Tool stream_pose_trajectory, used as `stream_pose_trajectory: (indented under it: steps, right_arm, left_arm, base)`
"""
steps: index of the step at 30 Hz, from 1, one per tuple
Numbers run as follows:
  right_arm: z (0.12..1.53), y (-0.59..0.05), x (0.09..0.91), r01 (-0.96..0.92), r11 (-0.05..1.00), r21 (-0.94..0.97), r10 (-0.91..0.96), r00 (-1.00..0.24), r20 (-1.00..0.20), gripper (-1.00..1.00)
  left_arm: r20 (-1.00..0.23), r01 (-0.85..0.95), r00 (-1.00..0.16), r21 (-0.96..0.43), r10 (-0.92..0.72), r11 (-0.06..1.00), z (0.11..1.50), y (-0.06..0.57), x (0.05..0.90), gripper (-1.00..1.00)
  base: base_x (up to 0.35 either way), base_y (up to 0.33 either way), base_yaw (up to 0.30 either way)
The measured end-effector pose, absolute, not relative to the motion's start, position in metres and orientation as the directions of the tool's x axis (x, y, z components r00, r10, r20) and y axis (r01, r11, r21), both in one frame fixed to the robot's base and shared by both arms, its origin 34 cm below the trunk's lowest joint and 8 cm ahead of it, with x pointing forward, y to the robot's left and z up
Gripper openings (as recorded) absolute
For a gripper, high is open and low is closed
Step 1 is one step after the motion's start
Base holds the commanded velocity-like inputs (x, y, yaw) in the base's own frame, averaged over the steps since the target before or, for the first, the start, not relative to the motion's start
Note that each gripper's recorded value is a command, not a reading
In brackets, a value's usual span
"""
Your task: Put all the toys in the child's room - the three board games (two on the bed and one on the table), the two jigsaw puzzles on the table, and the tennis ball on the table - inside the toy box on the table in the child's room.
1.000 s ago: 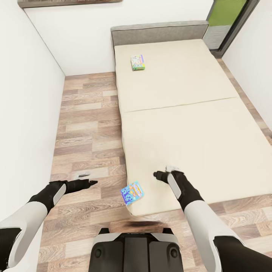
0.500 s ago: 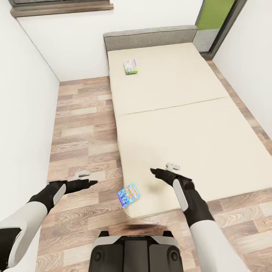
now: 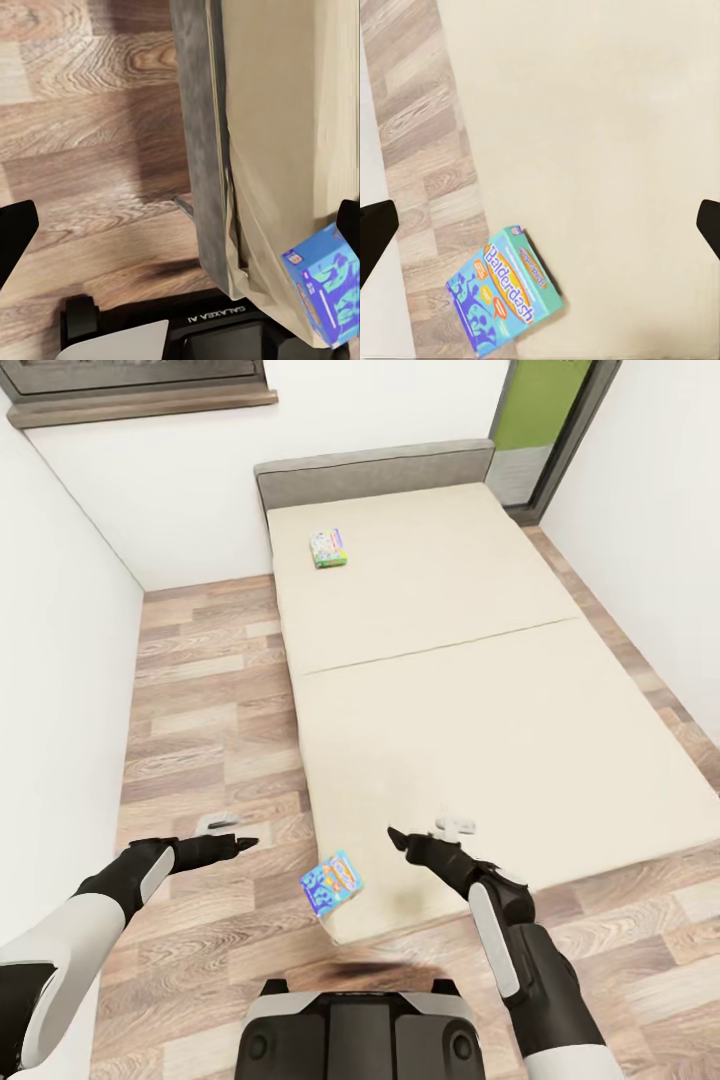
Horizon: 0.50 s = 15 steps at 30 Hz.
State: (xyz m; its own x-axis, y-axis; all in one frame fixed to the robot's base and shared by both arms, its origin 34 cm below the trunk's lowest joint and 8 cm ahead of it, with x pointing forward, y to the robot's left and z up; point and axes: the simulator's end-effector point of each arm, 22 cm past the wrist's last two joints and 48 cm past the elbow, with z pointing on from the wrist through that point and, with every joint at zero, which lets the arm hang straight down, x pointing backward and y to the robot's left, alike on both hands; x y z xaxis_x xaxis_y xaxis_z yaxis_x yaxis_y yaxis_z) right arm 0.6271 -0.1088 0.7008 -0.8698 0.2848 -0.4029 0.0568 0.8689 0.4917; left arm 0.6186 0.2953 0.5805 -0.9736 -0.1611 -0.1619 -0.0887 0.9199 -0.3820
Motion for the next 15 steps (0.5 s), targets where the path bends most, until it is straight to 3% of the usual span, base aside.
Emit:
stream_pose_trajectory:
  steps: [15]
  right_arm:
    - [0.715, -0.102, 0.622, 0.034, 0.861, 0.508, 0.281, -0.864, -0.417, 1.0]
  left_arm:
    - [-0.177, -0.083, -0.971, -0.386, -0.162, 0.919, 0.588, 0.295, 0.625, 1.0]
  base:
    - [0.0, 0.029, -0.054]
